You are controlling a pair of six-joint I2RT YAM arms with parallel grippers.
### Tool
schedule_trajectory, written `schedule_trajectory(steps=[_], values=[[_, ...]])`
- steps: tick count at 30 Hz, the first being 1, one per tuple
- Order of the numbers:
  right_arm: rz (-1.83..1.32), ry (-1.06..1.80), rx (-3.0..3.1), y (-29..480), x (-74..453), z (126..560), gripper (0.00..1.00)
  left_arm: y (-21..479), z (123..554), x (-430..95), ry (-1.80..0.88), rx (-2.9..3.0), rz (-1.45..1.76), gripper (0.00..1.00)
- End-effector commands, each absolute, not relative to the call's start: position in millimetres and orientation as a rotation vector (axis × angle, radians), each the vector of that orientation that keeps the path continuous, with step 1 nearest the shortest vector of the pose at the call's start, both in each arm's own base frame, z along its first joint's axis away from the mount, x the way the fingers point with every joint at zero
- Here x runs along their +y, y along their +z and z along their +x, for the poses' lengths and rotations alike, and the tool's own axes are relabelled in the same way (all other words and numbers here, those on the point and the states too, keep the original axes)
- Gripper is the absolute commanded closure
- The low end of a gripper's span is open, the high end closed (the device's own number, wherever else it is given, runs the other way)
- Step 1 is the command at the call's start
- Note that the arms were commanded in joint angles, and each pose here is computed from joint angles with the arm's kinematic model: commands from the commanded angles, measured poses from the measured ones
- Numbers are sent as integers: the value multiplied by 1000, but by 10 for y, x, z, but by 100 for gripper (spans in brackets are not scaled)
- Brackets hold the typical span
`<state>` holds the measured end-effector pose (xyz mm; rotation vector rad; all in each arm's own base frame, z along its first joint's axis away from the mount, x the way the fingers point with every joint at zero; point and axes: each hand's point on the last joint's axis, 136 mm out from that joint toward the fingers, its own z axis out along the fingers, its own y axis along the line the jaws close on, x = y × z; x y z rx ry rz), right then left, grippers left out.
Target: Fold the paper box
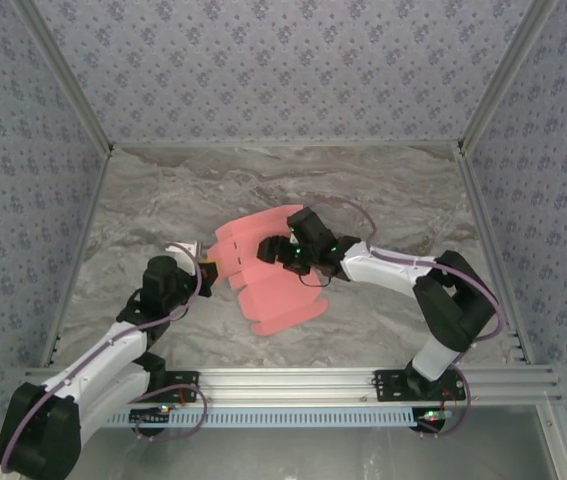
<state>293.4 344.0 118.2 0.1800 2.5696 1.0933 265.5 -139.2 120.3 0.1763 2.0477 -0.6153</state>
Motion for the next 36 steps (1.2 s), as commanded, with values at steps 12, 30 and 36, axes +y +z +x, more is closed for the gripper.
schedule_trajectory(steps=[12,30,36], values=[[1095,1079,2574,1671,3491,3295,10,1337,2603,-1347,-534,1927,243,100],[1222,914,2637,1453,3540,3406,77,1167,2689,-1262,-470,1975,175,100],[1225,898,2657,1365,3541,3374,87,1017,2740,-1307,-485,2075,149,98]])
